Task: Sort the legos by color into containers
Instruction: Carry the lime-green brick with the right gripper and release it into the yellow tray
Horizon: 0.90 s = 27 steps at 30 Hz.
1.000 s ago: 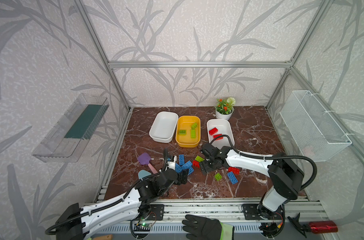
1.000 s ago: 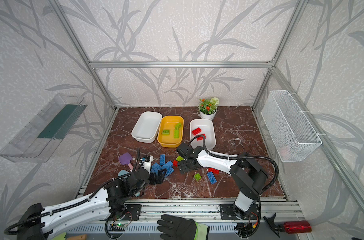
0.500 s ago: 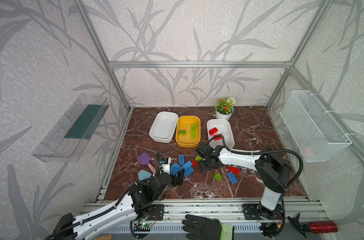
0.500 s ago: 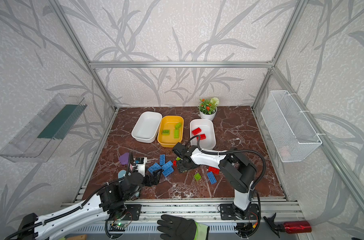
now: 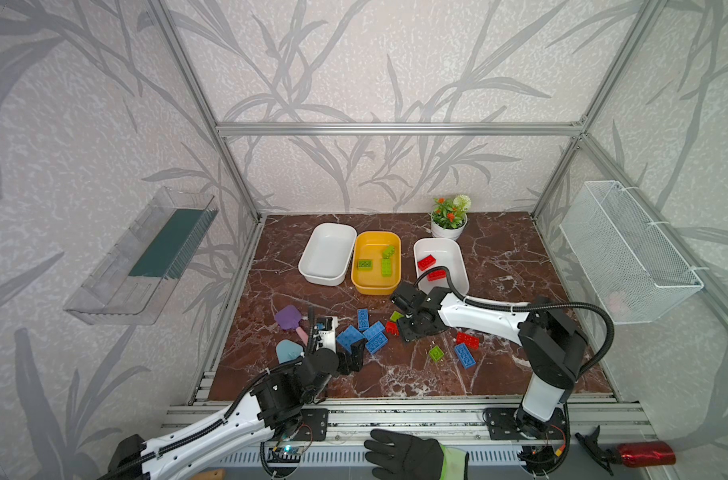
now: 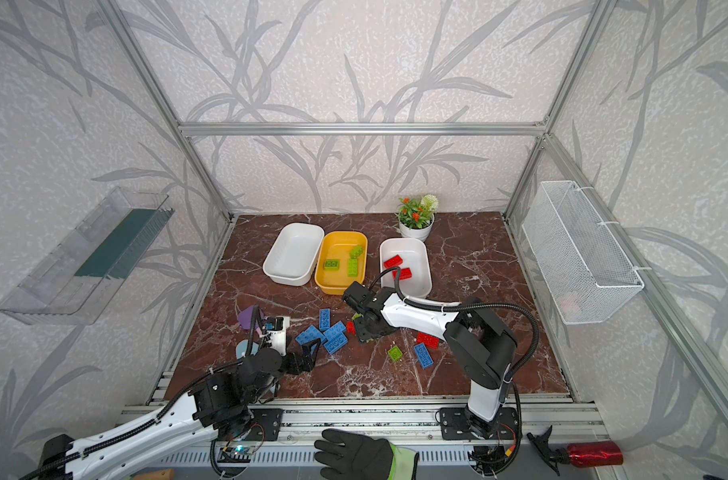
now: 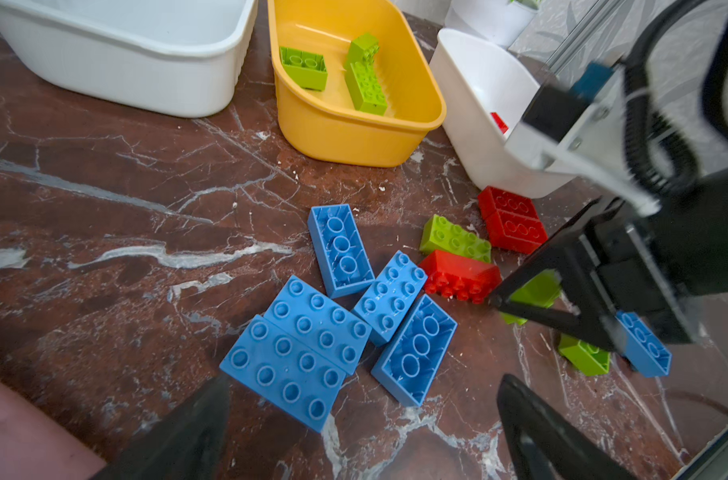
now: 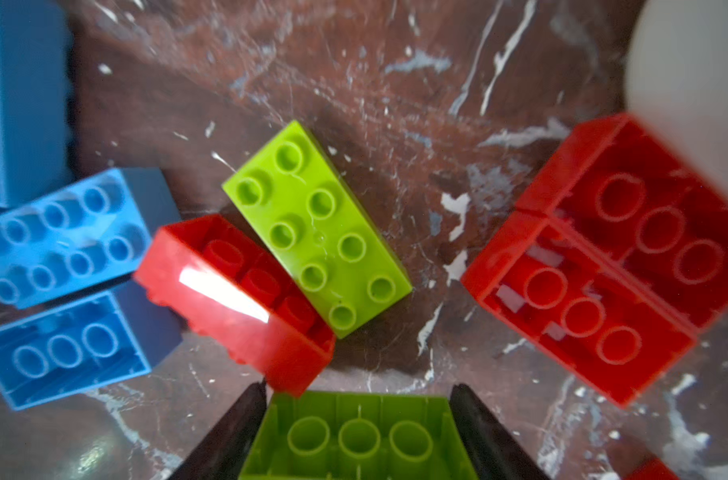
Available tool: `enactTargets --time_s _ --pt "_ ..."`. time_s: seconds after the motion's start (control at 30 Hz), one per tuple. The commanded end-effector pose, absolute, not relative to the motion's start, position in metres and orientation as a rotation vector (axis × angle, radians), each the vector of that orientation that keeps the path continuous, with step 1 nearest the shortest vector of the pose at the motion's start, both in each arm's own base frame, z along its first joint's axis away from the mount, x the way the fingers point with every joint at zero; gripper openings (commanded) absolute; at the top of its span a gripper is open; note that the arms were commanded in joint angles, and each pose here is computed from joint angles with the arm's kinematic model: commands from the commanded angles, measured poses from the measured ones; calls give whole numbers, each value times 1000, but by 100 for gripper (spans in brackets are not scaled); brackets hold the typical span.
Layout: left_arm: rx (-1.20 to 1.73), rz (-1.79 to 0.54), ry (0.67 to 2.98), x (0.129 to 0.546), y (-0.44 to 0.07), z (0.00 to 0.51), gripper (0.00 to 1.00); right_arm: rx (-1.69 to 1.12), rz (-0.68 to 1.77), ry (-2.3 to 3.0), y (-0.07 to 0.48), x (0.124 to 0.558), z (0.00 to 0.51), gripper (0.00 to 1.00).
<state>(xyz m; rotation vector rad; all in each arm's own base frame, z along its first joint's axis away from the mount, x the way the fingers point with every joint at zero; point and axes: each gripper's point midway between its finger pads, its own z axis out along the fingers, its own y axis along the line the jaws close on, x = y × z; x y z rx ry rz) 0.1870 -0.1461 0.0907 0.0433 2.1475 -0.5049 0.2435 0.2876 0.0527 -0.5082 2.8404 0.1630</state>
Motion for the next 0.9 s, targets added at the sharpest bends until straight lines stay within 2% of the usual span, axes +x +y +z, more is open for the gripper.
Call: enactTargets --time_s 0.0,0.3,0.7,0.77,0.83,0.87 --pt "51 -459 2164 190 -146 93 99 -545 143 2740 291 258 96 55" --pt "80 -383 2309 207 -150 85 99 -594 214 2507 331 335 154 54" --pt "18 -335 2267 234 -141 104 99 -613 290 2486 382 453 145 55" --pt "2 -332 2263 238 -138 107 99 -627 303 2481 391 467 144 61" --pt "-6 -334 2267 241 -137 108 99 -640 313 2468 398 478 144 78" --pt "-10 -335 2268 242 -136 108 99 -643 315 2459 399 481 145 83"
